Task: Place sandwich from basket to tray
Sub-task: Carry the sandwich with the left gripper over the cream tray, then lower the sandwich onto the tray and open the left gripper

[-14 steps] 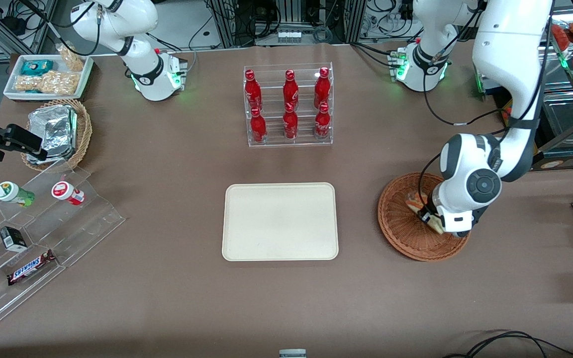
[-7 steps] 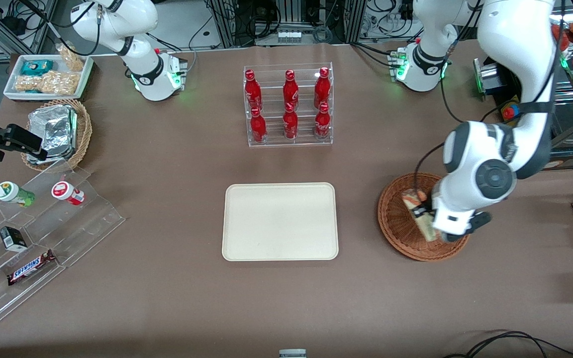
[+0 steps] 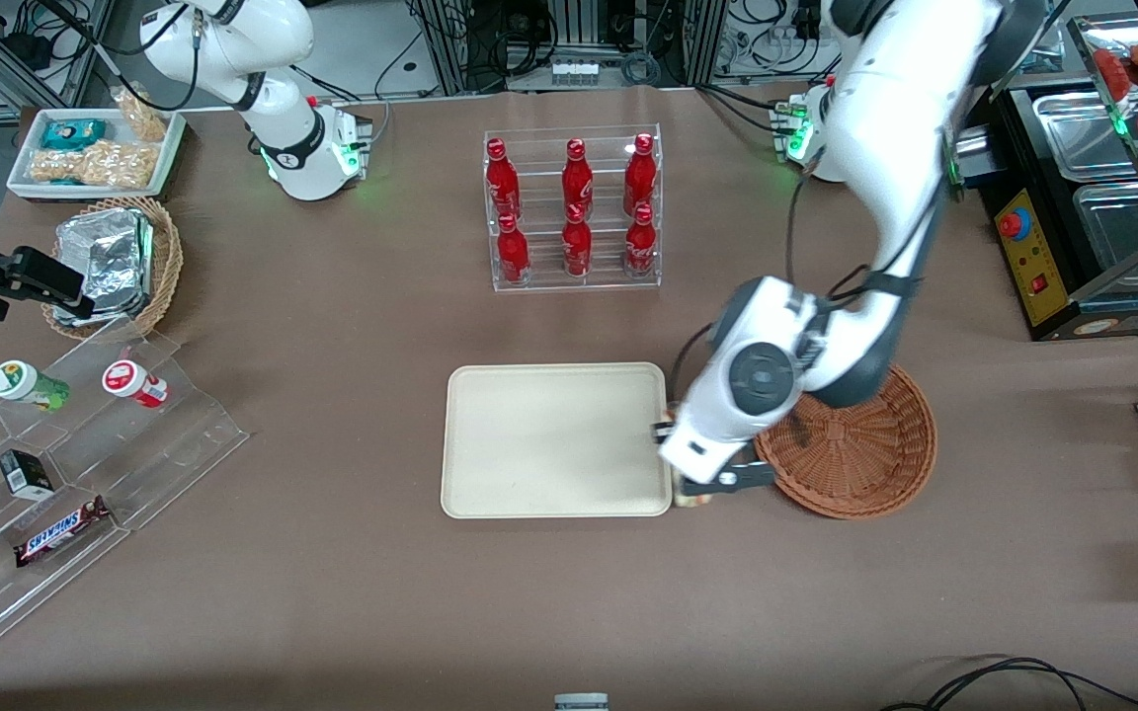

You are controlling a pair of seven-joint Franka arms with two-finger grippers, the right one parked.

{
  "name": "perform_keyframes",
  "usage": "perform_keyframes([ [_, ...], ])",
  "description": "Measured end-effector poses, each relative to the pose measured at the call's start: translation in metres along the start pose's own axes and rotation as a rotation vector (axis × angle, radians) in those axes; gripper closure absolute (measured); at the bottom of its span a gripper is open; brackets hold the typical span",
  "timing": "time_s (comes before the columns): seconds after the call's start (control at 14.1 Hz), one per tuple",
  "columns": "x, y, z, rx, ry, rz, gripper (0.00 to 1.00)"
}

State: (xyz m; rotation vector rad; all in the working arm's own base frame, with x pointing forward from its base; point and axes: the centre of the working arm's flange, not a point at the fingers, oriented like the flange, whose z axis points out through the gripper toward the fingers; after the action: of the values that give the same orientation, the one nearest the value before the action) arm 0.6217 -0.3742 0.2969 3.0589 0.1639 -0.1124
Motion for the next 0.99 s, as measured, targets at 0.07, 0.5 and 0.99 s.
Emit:
perform_keyframes([
  [0.07, -0.011, 0.021, 0.001, -0.011, 0.012, 0.032, 0.85],
  [0.5, -0.064, 0.119, 0.020, -0.078, 0.068, 0.087, 0.85],
  [0.99, -0.074, 0.147, 0.079, -0.071, 0.057, 0.060, 0.85],
])
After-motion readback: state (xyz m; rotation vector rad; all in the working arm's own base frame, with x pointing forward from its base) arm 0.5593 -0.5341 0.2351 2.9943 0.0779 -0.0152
